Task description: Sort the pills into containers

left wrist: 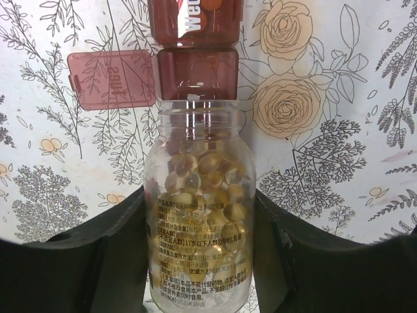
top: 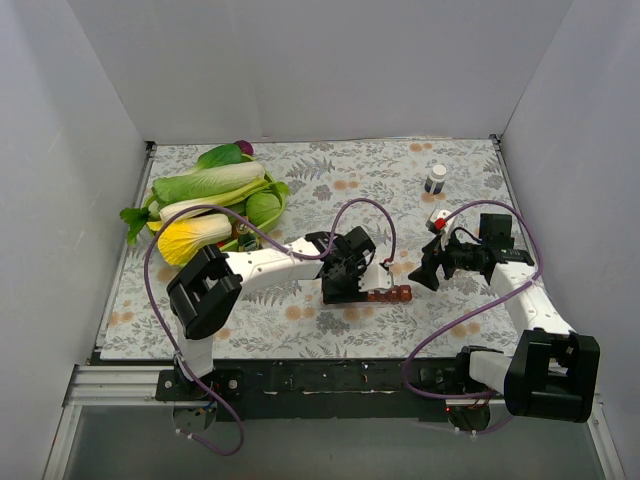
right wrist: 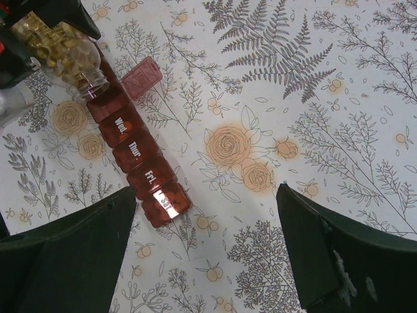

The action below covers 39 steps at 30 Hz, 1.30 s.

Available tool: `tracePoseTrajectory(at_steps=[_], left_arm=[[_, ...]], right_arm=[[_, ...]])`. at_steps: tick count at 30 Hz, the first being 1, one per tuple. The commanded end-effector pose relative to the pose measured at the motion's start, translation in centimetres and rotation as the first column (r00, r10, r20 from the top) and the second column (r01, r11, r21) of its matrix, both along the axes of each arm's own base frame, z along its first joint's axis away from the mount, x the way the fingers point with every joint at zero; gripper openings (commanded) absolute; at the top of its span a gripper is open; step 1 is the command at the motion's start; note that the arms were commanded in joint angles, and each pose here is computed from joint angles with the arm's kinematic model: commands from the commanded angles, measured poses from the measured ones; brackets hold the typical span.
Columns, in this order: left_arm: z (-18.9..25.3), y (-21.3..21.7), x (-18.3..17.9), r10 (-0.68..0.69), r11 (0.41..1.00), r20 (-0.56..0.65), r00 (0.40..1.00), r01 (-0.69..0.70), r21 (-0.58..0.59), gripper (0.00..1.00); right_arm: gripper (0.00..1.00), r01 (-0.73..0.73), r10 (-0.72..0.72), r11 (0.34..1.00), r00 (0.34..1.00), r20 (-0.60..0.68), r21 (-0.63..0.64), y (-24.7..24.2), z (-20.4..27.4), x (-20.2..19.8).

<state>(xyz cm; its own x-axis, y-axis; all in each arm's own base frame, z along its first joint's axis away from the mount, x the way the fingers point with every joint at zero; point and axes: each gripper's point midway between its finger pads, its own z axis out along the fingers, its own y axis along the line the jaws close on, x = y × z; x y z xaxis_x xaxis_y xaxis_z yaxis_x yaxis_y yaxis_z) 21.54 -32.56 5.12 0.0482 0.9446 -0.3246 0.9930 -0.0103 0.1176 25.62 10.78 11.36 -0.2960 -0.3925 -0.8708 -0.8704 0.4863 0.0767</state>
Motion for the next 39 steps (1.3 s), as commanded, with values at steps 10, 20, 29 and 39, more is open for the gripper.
tracePoseTrajectory(at_steps=[10, 20, 29, 39], left_arm=[[1.5, -0.9, 0.7, -0.03, 0.999, 0.074, 0.997, 0.028, 0.024, 0.0], [1.6, -0.7, 1.4, -0.022, 0.999, 0.114, 0.993, 0.016, 0.052, 0.0], [1.9, -0.9, 1.7, -0.027, 0.998, 0.133, 0.991, 0.019, 0.055, 0.0], [1.9, -0.7, 1.4, -0.041, 0.997, 0.143, 0.989, 0.03, 0.076, 0.0]], right_arm=[[0.96, -0.009, 0.008, 1.0, 0.998, 0.056, 0.006, 0.0, 1.8, 0.9], [0.96, -0.009, 0.008, 1.0, 0.998, 0.056, 0.006, 0.0, 1.8, 0.9], [0.96, -0.008, 0.007, 1.0, 0.999, 0.053, 0.005, 0.0, 1.7, 0.9], [0.96, -0.008, 0.007, 1.0, 0.999, 0.051, 0.005, 0.0, 1.7, 0.8]])
